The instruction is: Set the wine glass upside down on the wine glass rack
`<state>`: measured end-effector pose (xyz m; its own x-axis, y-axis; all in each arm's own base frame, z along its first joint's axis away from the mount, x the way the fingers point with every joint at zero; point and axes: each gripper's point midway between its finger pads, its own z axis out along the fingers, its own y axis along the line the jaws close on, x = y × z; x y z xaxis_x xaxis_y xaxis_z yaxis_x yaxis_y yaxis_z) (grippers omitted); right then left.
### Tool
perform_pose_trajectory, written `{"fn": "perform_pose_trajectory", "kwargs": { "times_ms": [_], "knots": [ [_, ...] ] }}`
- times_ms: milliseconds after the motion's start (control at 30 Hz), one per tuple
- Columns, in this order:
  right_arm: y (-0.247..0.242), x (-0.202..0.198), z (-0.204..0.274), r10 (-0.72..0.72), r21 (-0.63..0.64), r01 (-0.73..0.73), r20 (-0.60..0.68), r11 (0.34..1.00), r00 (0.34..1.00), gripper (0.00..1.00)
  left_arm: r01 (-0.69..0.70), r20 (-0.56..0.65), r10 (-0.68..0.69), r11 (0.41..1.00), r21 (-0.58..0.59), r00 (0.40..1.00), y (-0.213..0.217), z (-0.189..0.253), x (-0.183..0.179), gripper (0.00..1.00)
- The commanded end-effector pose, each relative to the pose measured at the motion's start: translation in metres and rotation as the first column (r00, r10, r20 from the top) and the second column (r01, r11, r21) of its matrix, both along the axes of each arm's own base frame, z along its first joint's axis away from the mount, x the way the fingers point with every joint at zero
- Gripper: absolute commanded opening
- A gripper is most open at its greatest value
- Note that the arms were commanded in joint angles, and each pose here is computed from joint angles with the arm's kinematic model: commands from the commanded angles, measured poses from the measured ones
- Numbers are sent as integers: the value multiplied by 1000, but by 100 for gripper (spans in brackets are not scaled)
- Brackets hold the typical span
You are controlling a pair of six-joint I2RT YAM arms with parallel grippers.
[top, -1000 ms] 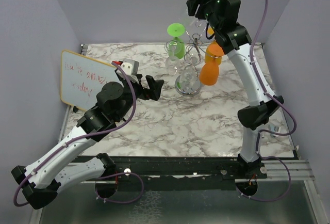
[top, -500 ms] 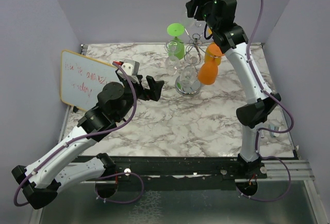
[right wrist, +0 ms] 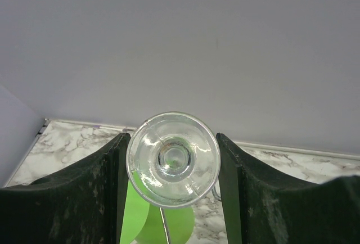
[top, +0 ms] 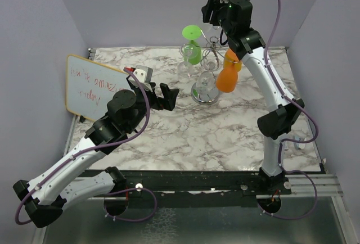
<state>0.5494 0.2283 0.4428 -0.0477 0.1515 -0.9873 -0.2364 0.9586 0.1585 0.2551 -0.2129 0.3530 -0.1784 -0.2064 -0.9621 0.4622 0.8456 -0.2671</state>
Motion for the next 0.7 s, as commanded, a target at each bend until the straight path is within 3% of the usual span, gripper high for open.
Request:
{"fn": "perform_pose_trajectory", "kwargs": {
  "times_ms": [0,667],
  "knots": [
    [-2,7,14,-8,5,7,77,1000,997,1,10,-15,-10,1000,12,1000,1,-8,-3,99],
    [3,6,-36,32,-94,-36,-42,995,999,1,4,-17,-4,1000,13,1000,2,-10,-3,99]
  ]
}}
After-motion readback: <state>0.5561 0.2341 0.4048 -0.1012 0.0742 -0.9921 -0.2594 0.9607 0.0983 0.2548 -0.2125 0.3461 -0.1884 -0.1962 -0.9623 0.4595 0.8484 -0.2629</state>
